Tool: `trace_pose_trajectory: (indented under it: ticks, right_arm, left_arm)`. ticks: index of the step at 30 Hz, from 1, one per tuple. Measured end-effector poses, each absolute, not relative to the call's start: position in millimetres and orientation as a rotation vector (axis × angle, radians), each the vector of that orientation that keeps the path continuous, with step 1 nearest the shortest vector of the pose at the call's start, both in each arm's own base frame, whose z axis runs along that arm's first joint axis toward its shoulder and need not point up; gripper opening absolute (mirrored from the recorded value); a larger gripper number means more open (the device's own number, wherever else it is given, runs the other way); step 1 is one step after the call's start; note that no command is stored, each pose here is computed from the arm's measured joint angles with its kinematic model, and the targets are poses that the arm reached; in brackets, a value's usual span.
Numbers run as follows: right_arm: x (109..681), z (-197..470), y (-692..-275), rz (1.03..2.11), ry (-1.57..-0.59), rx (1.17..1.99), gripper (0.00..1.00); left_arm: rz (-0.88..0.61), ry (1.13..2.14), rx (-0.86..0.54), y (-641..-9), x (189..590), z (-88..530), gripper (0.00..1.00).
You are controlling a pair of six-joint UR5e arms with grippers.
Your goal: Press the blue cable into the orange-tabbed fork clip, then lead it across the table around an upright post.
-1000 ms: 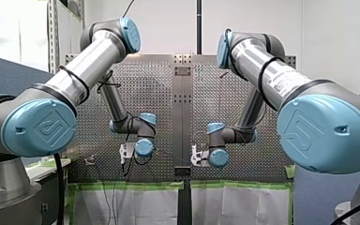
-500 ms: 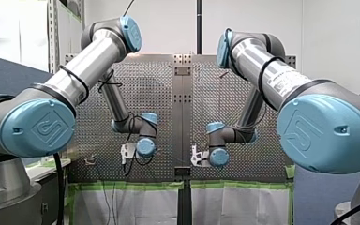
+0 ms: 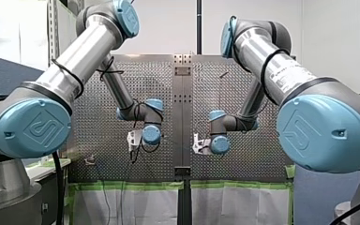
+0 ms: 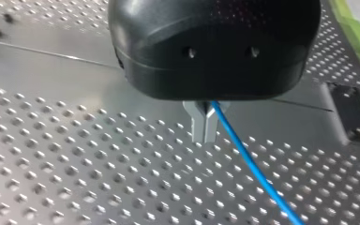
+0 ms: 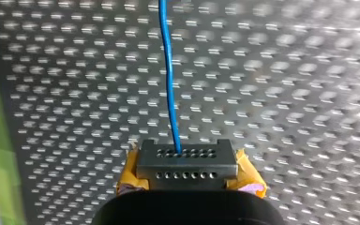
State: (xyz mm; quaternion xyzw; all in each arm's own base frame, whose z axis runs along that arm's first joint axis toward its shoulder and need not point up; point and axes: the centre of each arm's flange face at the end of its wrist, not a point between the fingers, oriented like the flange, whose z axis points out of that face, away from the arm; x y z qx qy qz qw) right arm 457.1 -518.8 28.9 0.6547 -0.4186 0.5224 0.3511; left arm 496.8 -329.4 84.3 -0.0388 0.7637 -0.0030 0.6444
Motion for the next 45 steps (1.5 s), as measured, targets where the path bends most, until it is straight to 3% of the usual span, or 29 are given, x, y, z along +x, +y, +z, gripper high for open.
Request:
trace_pose_trajectory:
  ticks: [16,32,45]
  right_arm:
    - [464,125,-521,1.432,-1.036,1.622,0.0]
    - [467,180,-515,1.486,-1.003,1.591,0.0]
    - [471,274,-500,1.596,-0.921,1.517,0.0]
  left_arm:
    - [-0.009,1.644,-0.113,-344,482,170,0.0]
    - [-0.08,1.51,-0.143,-352,468,260,0.0]
    - [-0.066,1.501,-0.133,-356,470,285,0.0]
